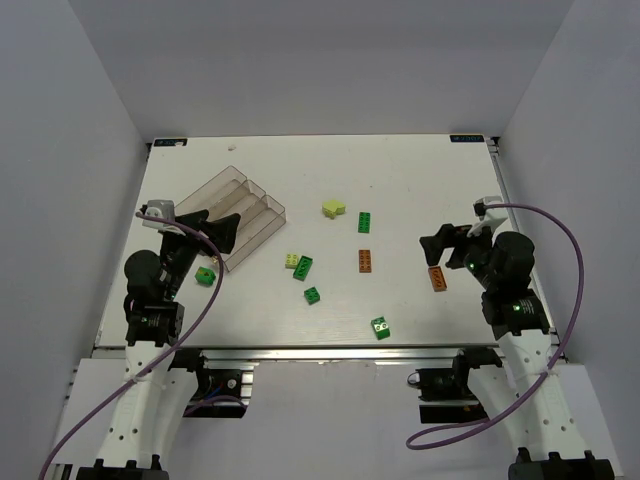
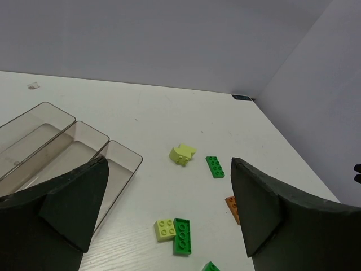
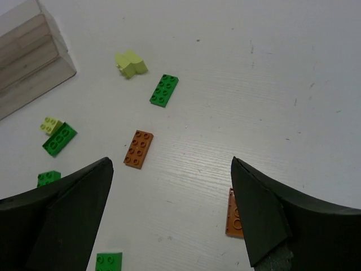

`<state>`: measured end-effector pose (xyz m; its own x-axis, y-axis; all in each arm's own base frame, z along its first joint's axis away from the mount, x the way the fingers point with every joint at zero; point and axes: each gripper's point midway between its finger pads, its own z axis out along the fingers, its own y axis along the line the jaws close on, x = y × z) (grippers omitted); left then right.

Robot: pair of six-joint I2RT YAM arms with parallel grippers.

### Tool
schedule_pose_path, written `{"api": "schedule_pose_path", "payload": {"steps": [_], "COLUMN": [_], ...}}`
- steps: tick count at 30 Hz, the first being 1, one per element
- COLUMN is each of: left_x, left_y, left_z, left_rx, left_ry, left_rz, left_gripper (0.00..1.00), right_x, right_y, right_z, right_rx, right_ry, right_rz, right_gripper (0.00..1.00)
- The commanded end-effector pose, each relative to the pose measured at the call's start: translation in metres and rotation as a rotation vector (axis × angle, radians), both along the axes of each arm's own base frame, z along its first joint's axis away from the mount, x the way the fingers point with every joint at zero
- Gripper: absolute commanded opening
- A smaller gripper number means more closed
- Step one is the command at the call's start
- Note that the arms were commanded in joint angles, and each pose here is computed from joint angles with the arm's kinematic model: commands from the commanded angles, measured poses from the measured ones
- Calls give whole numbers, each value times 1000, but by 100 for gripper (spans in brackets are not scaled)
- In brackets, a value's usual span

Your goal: Sort the legos into containers by color

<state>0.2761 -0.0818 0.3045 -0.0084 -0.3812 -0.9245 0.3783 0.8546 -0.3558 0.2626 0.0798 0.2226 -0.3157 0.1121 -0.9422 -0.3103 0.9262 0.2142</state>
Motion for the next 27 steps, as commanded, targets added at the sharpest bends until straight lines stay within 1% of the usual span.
{"api": "schedule_pose_path", "payload": {"steps": [1,2,3,4,5,7,8,9,10,12,13,14,15,16,17,18,19,20,21,23,26,27], "left_x": [-3,-3,-4,-4,-4,-4,-3,-3,-3,-1,0,2,5,7,9,12,16,17,19,25,31,33], "left_y": [-2,-3,-3,-4,-4,-6,-6,-7,-8,-10,-10,-9,-8,-6,-5,-3,5,10,15,28,42,45], "left_z": [9,9,9,9,9,9,9,8,8,5,3,-2,-4,-7,-15,-20,-26,-41,-46,-54,-73,-78], "left_rx": [-5,-9,-10,-11,-13,-19,-23,-24,-22,-25,-24,-24,-22,-22,-20,-13,-15,-12,2,17,28,32], "left_ry": [-23,-23,-22,-22,-22,-21,-19,-17,-17,0,10,32,46,62,96,119,144,211,237,292,375,401], "left_rz": [-16,-20,-23,-26,-30,-37,-39,-42,-53,-61,-61,-56,-48,-37,-30,-18,32,67,94,169,249,271], "left_gripper": [98,97,96,95,94,89,83,76,68,43,19,12,7,6,8,16,37,45,51,57,62,63], "right_x": [-13,-33,-47,-57,-75,-84,-89,-92,-90,-85,-82,-73,-63,-56,-52,-48,-54,-46,-44,-42,-42,-44], "right_y": [24,46,56,63,75,80,84,86,89,94,97,97,99,101,105,108,116,108,106,102,101,101], "right_z": [5,1,-2,-5,-5,-4,-2,-4,4,10,23,25,18,14,9,-5,-12,-25,-28,-32,-24,-23], "right_rx": [-70,-76,-104,-195,-181,-173,-182,-178,-172,-138,-147,-158,-149,-155,-150,-148,-183,-251,-281,-326,-362,-375], "right_ry": [-86,-103,-137,-216,-244,-274,-304,-301,-320,-291,-312,-288,-231,-199,-180,-132,-124,-89,-105,-134,-174,-185], "right_rz": [204,385,500,626,749,807,855,887,888,897,904,867,852,831,825,825,861,794,773,752,742,749], "right_gripper": [90,90,90,90,89,89,89,89,89,89,85,68,54,41,25,27,33,50,58,66,76,77]}}
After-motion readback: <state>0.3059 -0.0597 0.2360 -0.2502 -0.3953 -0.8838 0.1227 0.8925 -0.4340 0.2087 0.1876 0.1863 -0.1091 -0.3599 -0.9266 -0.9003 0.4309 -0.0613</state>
